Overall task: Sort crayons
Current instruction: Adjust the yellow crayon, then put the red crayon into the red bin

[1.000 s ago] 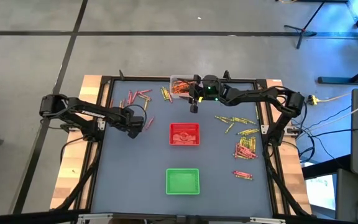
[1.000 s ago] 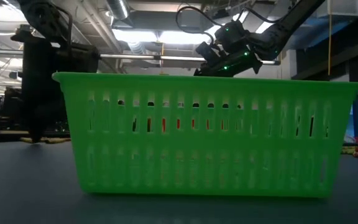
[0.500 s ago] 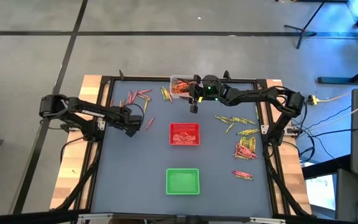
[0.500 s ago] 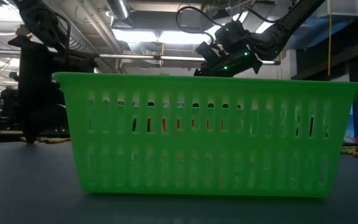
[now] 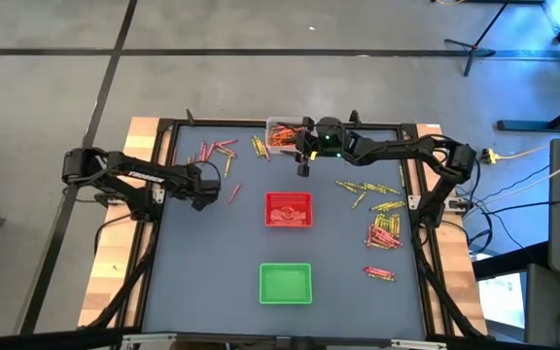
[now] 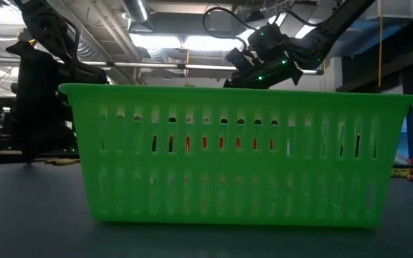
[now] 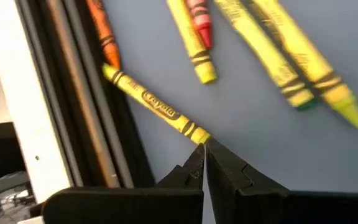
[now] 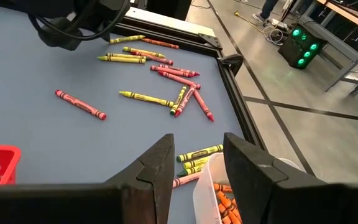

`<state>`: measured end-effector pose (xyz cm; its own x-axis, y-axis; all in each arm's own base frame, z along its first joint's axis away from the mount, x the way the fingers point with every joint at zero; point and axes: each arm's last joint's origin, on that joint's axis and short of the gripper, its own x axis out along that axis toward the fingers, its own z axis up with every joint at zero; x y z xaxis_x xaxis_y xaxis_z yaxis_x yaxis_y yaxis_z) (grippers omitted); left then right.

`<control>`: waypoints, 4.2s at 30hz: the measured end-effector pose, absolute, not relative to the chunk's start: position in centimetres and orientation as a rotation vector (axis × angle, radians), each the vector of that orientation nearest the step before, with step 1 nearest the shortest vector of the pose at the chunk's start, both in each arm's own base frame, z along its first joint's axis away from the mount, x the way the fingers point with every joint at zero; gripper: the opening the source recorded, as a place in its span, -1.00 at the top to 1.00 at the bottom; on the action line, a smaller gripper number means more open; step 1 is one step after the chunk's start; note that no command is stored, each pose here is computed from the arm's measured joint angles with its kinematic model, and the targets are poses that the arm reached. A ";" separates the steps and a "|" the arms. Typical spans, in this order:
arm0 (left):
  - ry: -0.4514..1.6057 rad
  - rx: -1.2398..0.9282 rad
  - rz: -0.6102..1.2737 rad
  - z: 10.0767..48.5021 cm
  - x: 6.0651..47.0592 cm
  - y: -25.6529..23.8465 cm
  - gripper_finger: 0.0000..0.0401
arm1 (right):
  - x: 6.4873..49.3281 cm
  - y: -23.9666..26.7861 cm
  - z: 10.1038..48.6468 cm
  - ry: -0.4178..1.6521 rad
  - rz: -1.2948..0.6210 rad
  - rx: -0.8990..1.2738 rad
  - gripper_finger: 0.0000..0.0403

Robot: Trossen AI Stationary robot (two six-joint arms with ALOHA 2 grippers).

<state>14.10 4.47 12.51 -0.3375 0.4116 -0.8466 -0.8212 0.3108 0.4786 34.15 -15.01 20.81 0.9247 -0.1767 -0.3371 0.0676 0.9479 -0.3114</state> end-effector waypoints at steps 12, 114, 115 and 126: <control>1.373 -0.316 1.462 13.5 13.8 7.2 0.99 | 34.2 -15.0 20.8 0.367 -0.128 -0.302 0.32; 0.948 -0.399 0.658 19.3 21.4 9.8 0.84 | 33.7 -14.0 20.7 0.501 -0.215 -0.285 0.32; 0.949 -0.407 0.633 19.0 21.7 9.6 0.81 | 33.5 -13.7 21.1 0.518 -0.226 -0.288 0.32; 1.019 -0.559 0.446 16.9 23.8 7.0 0.56 | 30.5 -10.4 20.9 0.746 -0.236 -0.225 0.32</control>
<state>23.78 6.97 16.94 0.4567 0.0898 -0.8851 -0.5894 0.7758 -0.2254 30.47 -10.40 20.90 0.7105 -0.2905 -0.6410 0.1315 0.9496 -0.2846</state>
